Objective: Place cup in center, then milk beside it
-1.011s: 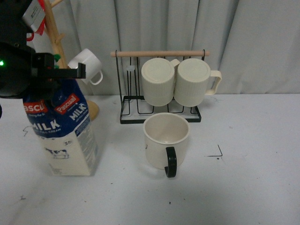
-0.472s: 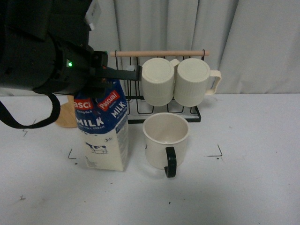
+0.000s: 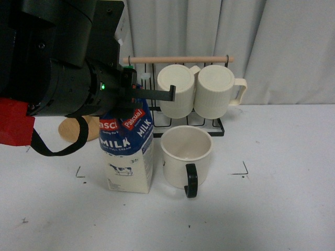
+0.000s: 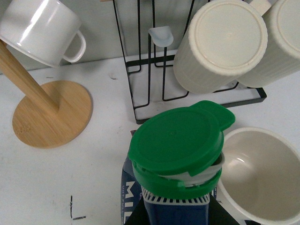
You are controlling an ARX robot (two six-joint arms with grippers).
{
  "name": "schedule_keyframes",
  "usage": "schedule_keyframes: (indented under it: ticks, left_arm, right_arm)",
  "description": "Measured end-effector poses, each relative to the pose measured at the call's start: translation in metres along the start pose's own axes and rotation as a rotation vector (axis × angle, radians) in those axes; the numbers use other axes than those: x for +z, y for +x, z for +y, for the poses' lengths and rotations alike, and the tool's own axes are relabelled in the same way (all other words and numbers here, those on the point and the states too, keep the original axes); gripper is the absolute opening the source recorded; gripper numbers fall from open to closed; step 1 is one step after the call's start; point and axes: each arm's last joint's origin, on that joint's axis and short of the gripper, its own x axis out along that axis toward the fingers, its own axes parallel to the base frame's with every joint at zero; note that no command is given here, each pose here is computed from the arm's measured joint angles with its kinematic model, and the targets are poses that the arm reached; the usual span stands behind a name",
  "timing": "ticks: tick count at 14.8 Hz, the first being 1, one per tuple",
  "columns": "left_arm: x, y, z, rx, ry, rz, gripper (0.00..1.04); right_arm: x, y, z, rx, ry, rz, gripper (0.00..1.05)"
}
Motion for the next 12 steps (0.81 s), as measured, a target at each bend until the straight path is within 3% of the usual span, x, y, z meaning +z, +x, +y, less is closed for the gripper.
schedule_keyframes:
  ticks: [1,2,6,8,10,12]
  left_arm:
    - [0.0,0.0,0.0,0.0,0.008,0.0,0.04]
    - [-0.001,0.001,-0.001,-0.004,0.008,0.0,0.12]
    - [0.005,-0.005,-0.001,-0.019,-0.034,-0.007,0.63]
    - [0.019,-0.023,0.007,-0.022,-0.101,-0.083,0.85]
    - [0.029,-0.042,0.013,-0.035,-0.133,-0.176,0.99]
    - [0.035,-0.069,0.022,-0.037,-0.151,-0.237,0.97]
  right_arm:
    - [0.0,0.0,0.0,0.0,0.0,0.0,0.98]
    - [0.0,0.0,0.0,0.0,0.0,0.0,0.98]
    - [0.0,0.0,0.0,0.0,0.0,0.0,0.98]
    - [0.0,0.0,0.0,0.0,0.0,0.0,0.98]
    - [0.0,0.0,0.0,0.0,0.0,0.0,0.98]
    - [0.0,0.0,0.0,0.0,0.0,0.0,0.98]
